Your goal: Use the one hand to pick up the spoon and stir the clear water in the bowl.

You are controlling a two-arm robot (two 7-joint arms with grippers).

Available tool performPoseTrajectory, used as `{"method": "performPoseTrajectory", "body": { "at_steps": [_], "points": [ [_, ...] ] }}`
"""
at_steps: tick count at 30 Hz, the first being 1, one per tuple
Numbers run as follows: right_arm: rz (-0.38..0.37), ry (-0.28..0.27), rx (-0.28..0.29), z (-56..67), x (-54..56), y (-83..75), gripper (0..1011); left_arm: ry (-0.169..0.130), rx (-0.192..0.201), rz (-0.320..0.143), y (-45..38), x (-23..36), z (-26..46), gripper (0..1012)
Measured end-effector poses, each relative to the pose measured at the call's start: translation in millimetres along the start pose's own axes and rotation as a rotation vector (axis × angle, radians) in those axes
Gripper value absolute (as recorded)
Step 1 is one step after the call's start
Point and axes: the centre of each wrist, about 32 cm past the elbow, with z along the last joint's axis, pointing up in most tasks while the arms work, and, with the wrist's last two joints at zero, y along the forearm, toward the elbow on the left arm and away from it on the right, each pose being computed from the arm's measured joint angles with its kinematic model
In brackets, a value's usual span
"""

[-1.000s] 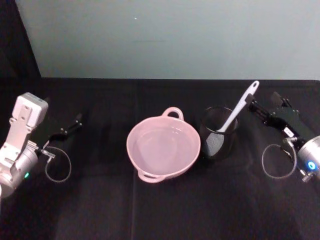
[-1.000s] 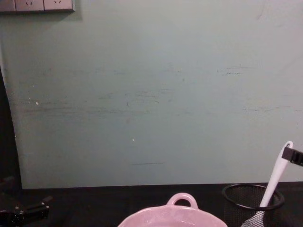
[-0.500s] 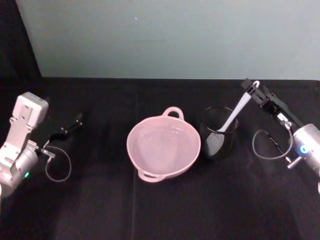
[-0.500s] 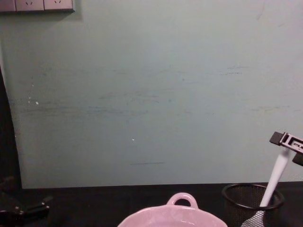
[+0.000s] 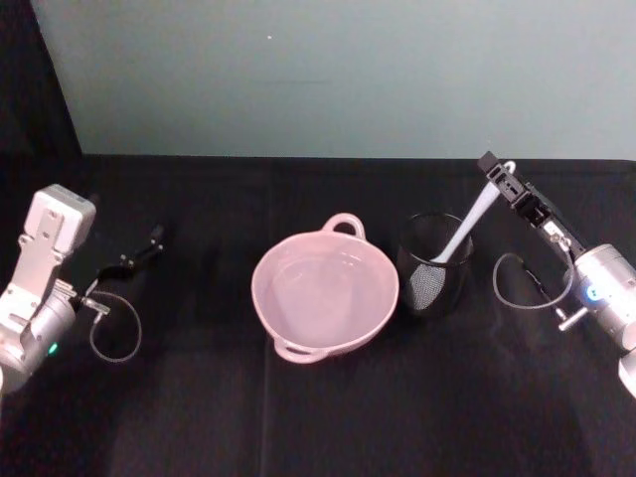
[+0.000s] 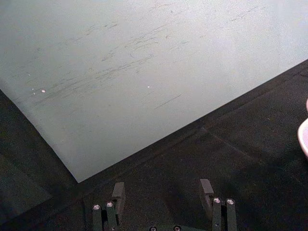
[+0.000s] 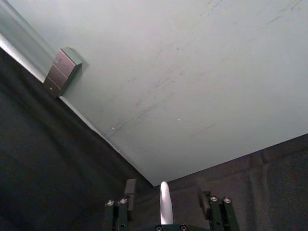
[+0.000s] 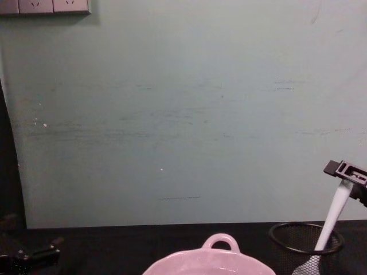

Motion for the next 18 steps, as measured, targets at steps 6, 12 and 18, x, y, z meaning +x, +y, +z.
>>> {"method": "performPoseTrajectory", "body": {
  "at_steps": [6, 12, 18],
  "points": [
    [-0.003, 0.004, 0.003, -0.3, -0.3, -0.9, 632, 0.000, 0.000, 0.000, 0.0, 0.0, 0.0, 1011],
    [0.002, -0.009, -0.005, -0.2, -3.7, -3.2, 449, 0.000, 0.000, 0.000, 0.0, 0.0, 0.0, 1011],
    [0.007, -0.030, -0.014, 2.3, -6.7, -6.1, 227, 0.000, 0.000, 0.000, 0.0, 0.0, 0.0, 1011]
  ]
}}
